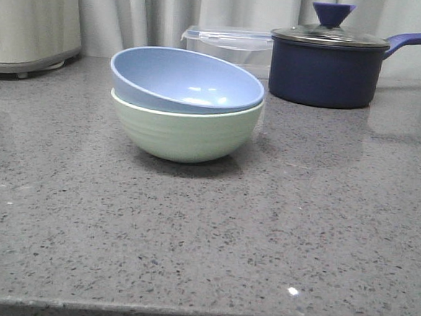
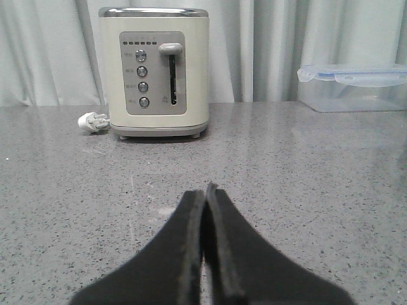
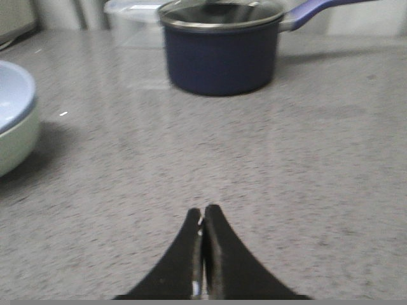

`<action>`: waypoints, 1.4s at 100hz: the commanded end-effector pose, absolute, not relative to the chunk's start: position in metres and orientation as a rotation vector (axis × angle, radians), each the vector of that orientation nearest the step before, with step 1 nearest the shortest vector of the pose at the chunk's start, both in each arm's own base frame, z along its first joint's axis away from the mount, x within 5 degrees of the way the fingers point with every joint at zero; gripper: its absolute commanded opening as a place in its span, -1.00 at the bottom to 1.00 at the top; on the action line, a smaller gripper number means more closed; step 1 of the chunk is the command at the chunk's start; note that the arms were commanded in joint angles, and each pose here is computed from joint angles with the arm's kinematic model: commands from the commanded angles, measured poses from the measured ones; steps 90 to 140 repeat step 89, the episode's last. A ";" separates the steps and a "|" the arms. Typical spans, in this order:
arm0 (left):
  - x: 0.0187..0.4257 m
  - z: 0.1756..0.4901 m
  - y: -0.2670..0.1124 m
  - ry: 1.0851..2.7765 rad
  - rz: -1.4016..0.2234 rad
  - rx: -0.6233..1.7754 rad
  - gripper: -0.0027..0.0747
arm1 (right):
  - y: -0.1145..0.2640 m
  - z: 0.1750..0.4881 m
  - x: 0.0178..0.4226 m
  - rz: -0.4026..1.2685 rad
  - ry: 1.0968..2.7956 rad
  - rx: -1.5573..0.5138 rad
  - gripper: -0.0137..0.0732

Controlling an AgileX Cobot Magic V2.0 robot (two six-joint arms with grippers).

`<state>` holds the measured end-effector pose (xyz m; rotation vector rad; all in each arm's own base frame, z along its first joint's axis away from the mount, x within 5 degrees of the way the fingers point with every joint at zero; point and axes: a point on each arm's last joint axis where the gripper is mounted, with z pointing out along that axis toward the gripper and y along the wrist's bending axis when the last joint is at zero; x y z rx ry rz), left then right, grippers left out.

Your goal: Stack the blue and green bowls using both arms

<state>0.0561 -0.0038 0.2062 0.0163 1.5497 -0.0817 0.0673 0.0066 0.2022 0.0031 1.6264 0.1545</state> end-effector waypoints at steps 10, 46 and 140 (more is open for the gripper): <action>0.055 0.203 -0.003 1.470 -0.083 0.000 -0.98 | 0.005 0.207 0.058 0.145 1.484 0.002 -0.87; 0.055 0.203 -0.003 1.472 -0.083 0.000 -0.98 | 0.005 0.206 0.055 0.144 1.478 0.002 -0.87; 0.055 0.203 -0.003 1.472 -0.083 0.000 -0.98 | 0.005 0.206 0.055 0.144 1.478 0.002 -0.87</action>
